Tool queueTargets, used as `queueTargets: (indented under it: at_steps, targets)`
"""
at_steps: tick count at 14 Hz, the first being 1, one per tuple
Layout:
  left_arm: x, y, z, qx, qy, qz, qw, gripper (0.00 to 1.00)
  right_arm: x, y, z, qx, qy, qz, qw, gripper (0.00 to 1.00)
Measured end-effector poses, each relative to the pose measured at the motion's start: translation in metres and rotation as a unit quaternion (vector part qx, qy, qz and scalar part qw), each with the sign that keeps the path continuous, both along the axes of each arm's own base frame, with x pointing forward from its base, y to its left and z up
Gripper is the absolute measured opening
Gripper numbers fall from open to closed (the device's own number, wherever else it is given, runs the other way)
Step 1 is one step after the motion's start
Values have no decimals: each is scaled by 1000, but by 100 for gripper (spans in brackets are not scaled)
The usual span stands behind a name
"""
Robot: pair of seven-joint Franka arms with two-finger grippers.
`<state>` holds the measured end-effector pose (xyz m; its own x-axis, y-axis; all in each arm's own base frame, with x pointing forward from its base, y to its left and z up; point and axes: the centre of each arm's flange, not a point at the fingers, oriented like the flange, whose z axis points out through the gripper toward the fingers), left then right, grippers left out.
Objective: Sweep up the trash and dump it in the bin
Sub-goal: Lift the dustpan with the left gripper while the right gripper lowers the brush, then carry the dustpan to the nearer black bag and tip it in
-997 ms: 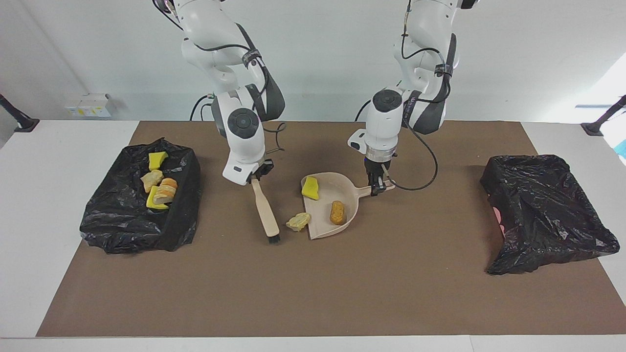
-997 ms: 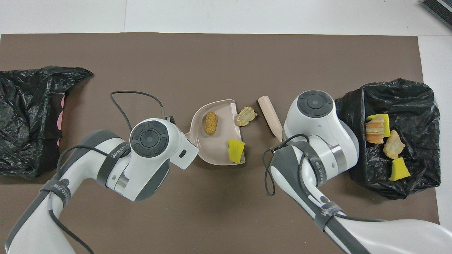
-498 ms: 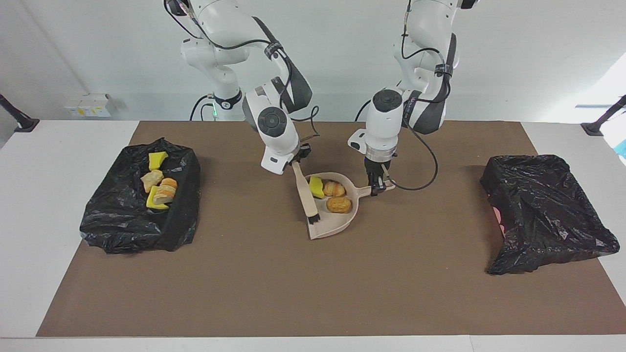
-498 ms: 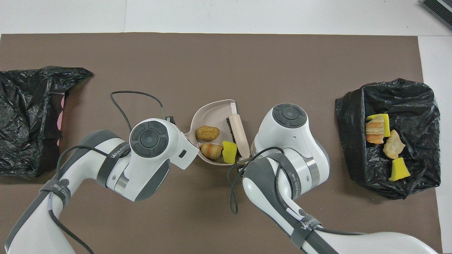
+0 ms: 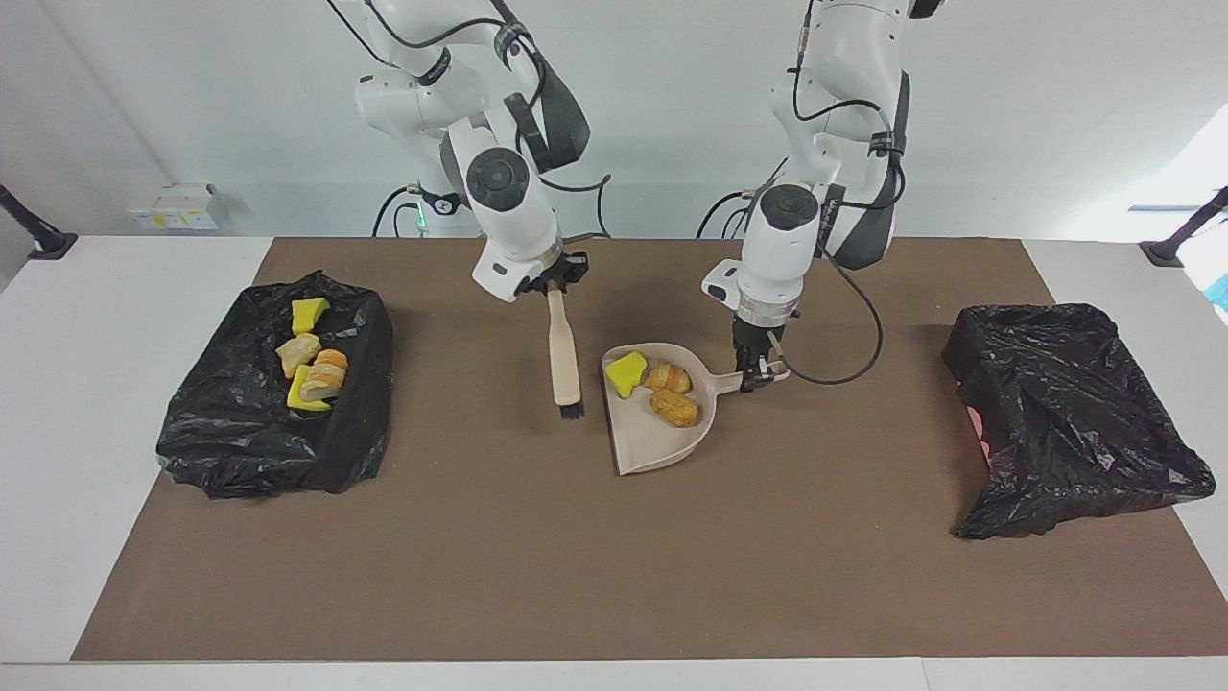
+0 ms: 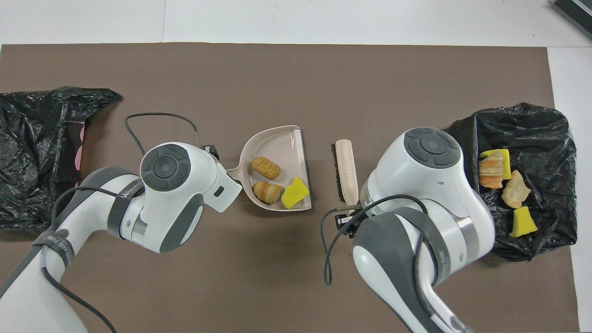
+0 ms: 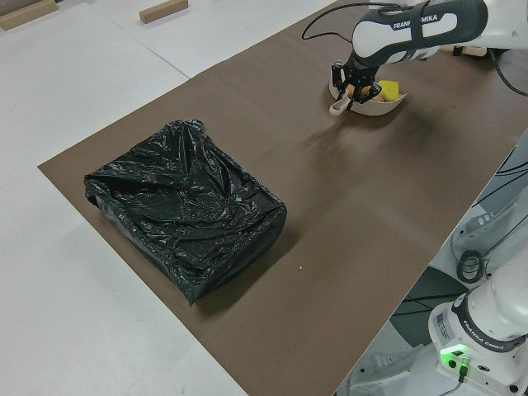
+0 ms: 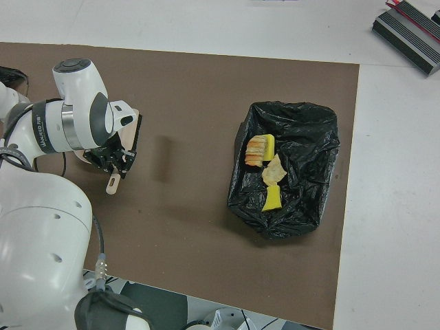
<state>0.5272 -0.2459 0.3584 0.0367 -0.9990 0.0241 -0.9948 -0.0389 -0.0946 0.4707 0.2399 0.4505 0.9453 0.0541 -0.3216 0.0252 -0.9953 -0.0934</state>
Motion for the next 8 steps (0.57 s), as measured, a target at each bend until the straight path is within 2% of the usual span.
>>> queueTargets:
  at_steps: [3,6,8]
  targets:
    - [29,42,21,-10,-2,10,1000,31,-49,35,25,-28,-16,-27,999,27]
    - [56,75,54,-12,-10,16,1000,31,-103,73,10,-17,-18,-9,1000,27]
    - [71,106,67,-15,-15,29,999,31,-123,85,-11,-17,-14,7,1000,27]
